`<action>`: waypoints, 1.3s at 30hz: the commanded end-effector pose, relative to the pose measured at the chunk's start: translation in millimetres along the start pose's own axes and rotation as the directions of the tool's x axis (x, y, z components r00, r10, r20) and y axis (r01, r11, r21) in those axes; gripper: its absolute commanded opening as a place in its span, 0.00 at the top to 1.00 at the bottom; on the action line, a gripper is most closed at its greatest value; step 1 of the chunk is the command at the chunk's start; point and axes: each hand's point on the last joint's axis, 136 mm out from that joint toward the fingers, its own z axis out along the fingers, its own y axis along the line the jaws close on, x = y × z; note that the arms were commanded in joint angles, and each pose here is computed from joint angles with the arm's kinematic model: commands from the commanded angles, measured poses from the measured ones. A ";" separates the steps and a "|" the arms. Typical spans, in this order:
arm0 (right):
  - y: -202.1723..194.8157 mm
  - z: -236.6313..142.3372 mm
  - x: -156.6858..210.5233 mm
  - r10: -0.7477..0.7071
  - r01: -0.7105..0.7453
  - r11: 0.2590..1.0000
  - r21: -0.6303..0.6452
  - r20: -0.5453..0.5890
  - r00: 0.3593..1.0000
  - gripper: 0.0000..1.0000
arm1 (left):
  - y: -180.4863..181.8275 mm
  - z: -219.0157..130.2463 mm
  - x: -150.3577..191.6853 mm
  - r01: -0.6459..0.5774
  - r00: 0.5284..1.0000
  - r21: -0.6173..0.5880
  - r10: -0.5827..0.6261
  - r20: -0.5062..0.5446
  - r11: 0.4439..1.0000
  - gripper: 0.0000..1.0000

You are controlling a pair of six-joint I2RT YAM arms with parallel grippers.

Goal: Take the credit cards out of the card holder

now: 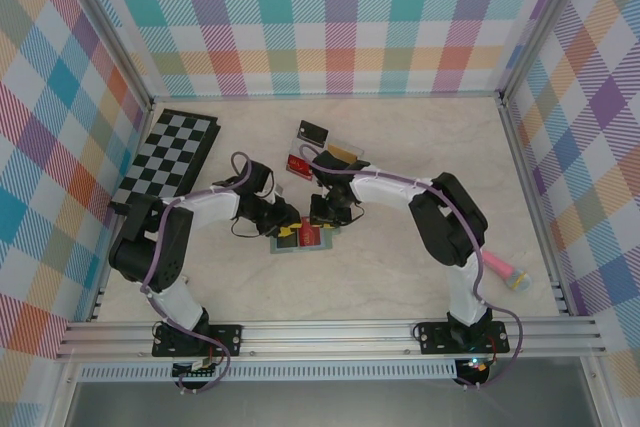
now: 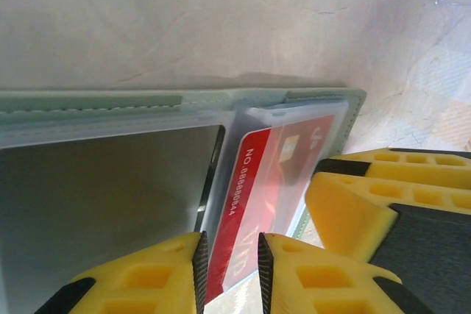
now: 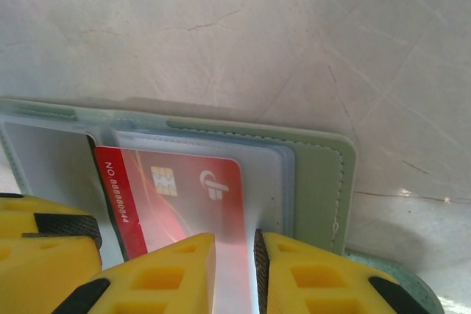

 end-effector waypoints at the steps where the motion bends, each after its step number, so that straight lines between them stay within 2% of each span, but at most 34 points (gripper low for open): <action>1: 2.6 2.2 1.2 -0.016 0.015 1.000 -0.003 -0.030 0.999 0.77 | -6.8 4.4 1.0 -0.030 0.999 0.016 0.030 -0.021 0.999 0.74; 11: -1.4 9.0 5.4 -0.014 0.014 1.000 0.007 -0.056 0.998 0.77 | 0.9 7.7 3.3 -0.018 0.999 -0.002 0.018 -0.028 1.000 0.74; 17: -3.7 10.6 5.6 -0.011 0.012 1.000 0.016 -0.058 0.998 0.77 | -4.1 9.9 -1.5 -0.036 0.999 0.023 0.036 -0.015 0.999 0.80; 34: -5.6 13.4 6.9 -0.006 0.007 1.000 0.019 -0.064 0.998 0.77 | -7.0 9.6 0.1 -0.063 0.998 0.039 0.063 -0.019 0.997 0.81; 39: -7.1 13.3 7.1 -0.002 0.004 1.000 0.025 -0.065 0.998 0.77 | -4.1 10.0 -1.0 -0.063 0.998 0.027 0.064 -0.013 0.998 0.87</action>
